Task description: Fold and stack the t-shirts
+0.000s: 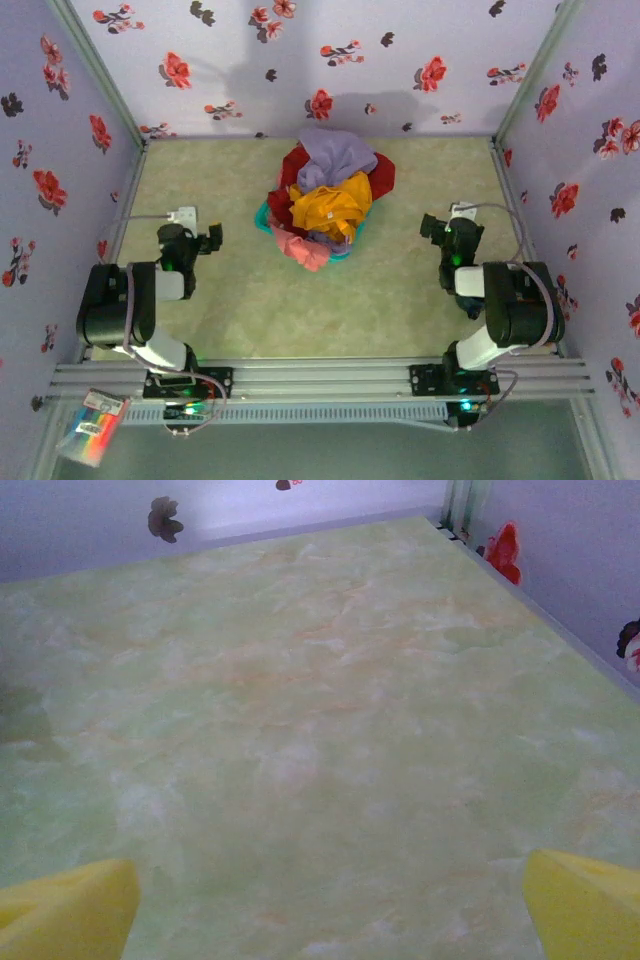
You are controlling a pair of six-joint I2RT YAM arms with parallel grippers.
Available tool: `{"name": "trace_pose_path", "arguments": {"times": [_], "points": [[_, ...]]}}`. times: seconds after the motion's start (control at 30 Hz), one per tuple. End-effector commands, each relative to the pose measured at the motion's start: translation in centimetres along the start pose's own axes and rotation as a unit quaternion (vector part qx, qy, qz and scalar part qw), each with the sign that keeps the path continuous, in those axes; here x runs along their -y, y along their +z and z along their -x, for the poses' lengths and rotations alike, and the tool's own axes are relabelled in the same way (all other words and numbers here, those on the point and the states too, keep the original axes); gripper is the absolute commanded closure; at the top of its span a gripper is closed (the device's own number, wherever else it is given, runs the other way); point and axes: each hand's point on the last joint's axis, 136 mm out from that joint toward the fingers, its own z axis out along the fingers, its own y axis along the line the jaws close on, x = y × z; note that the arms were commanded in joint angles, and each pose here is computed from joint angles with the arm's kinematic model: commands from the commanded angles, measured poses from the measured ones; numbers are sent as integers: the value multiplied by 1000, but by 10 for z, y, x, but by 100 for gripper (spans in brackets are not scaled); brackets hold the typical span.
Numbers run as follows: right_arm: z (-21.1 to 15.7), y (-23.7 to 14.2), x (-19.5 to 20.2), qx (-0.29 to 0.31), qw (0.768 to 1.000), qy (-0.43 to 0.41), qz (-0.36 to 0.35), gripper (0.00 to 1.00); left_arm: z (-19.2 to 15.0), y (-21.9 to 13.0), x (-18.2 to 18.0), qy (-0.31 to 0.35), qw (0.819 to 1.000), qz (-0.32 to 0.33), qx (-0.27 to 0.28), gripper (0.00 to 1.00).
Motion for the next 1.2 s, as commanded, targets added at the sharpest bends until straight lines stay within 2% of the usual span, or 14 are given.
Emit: {"name": "trace_pose_path", "arguments": {"times": [0.0,0.27,1.0,1.07,1.17], "points": [[-3,0,0,-5,1000,1,5,1,16,-3,2,9,1000,-3,27,1],[-3,0,0,-5,1000,1,3,1,16,0,-8,-3,1000,23,20,1],[-3,0,0,-3,1000,1,4,1,16,0,-8,-2,999,26,20,1],[6,-2,1,-1,1000,-1,-4,1,23,-4,-19,-13,998,59,22,1],[40,-14,3,-57,998,-11,-23,1,49,-17,-23,-11,997,71,3,1]]}}
